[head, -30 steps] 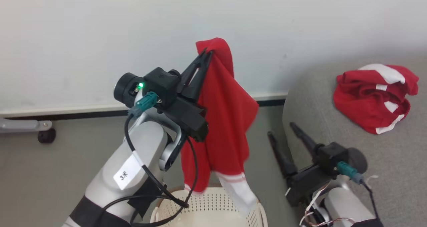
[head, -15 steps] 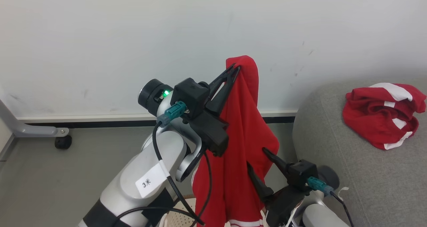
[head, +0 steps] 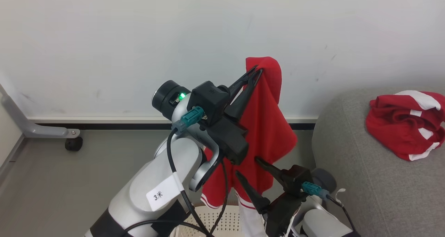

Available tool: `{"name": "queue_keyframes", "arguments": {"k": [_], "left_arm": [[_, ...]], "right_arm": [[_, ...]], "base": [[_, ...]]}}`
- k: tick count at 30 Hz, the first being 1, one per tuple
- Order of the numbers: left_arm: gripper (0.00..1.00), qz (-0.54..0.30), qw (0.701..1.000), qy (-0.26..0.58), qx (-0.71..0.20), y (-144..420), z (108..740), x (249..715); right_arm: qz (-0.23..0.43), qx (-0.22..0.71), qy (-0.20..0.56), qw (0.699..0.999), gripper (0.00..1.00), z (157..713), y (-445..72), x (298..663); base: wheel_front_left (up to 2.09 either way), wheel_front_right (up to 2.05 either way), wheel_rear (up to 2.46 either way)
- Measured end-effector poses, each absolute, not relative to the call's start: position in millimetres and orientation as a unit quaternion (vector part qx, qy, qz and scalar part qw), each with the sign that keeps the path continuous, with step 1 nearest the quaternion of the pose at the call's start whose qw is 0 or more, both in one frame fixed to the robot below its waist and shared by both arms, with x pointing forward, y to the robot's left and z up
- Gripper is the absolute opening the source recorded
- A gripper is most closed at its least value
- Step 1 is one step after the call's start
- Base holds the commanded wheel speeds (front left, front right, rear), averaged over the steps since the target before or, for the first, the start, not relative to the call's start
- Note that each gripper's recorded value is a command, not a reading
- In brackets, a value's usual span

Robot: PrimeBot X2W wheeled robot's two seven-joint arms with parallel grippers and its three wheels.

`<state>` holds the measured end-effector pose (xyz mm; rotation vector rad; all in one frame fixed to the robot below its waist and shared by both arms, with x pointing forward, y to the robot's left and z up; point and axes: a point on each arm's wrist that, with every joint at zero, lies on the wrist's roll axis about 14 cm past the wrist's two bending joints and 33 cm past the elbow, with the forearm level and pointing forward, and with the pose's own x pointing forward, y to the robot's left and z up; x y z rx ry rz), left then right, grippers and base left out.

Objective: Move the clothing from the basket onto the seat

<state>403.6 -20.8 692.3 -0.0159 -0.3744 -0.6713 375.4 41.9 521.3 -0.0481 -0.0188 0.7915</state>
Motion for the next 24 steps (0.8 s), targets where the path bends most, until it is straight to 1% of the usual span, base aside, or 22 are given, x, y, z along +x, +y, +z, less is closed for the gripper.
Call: {"name": "queue_keyframes", "arguments": {"k": [9,10,11,12,13,20,24], "left_arm": [[0.0,-0.33,0.927,-0.177,-0.007,-24,691,402],[0.0,-0.33,0.927,-0.177,-0.007,-24,691,402],[0.0,-0.33,0.928,-0.176,-0.008,-24,690,403],[0.0,-0.33,0.928,-0.174,-0.007,-24,689,403],[0.0,-0.331,0.928,-0.172,-0.008,-24,689,403],[0.0,-0.324,0.932,-0.164,-0.017,-22,684,406],[0.0,-0.304,0.941,-0.147,-0.026,-10,672,414]], "right_arm": [[0.377,-0.043,0.005,0.925,1.0,515,36,388],[0.376,-0.044,0.006,0.925,0.69,514,36,390],[0.376,-0.046,0.007,0.926,0.42,514,35,391],[0.376,-0.049,0.008,0.925,0.34,514,35,392],[0.376,-0.051,0.008,0.925,0.0,514,35,393],[0.376,-0.051,0.006,0.925,0.0,517,36,399],[0.371,-0.046,-0.004,0.927,0.0,527,33,404]], "base": [[0.0,0.0,0.0],[0.0,0.0,0.0],[0.0,0.0,0.0],[0.0,0.0,0.0],[0.0,0.0,0.0],[0.0,0.0,0.0],[0.0,0.0,0.0]]}}
